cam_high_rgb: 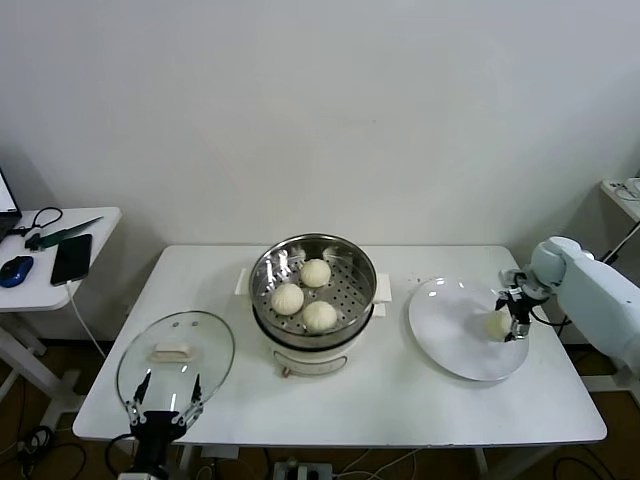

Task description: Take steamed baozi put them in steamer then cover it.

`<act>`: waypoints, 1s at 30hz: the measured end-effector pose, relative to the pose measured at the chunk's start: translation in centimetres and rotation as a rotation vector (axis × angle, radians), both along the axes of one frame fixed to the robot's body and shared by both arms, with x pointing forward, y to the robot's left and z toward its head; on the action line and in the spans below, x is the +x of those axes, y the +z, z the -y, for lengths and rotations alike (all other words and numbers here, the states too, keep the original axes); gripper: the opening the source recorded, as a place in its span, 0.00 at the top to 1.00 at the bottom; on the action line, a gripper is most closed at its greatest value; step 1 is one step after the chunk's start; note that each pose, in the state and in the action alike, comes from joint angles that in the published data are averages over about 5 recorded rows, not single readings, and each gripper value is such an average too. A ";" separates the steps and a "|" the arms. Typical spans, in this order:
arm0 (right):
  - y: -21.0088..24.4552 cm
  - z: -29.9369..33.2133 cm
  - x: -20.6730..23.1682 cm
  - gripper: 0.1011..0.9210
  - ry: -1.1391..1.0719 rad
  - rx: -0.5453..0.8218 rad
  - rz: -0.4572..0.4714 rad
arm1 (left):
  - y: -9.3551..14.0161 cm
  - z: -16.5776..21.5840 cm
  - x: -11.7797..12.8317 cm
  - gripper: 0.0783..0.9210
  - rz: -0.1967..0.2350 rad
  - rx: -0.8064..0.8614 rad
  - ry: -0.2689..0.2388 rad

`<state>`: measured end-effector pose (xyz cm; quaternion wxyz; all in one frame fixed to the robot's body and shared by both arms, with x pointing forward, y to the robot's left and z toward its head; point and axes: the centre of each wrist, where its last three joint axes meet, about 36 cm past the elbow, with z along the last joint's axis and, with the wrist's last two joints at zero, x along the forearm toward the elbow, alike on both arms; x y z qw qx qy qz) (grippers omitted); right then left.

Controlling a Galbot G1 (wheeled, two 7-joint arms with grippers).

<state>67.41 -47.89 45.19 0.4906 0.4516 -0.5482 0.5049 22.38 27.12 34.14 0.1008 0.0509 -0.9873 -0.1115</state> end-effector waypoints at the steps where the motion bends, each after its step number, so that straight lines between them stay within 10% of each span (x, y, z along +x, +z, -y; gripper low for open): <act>1: 0.0 -0.1 0.1 0.16 0.000 0.000 0.000 | 0.0 0.0 0.0 0.12 0.000 0.000 0.000; 16: 2.2 -0.6 1.1 0.25 -0.006 0.015 0.020 | 0.0 0.1 -0.1 0.12 0.001 0.001 -0.002; 30: 16.7 -9.3 5.4 0.25 0.071 0.156 0.161 | 0.4 1.0 -0.1 0.12 0.014 -0.009 -0.038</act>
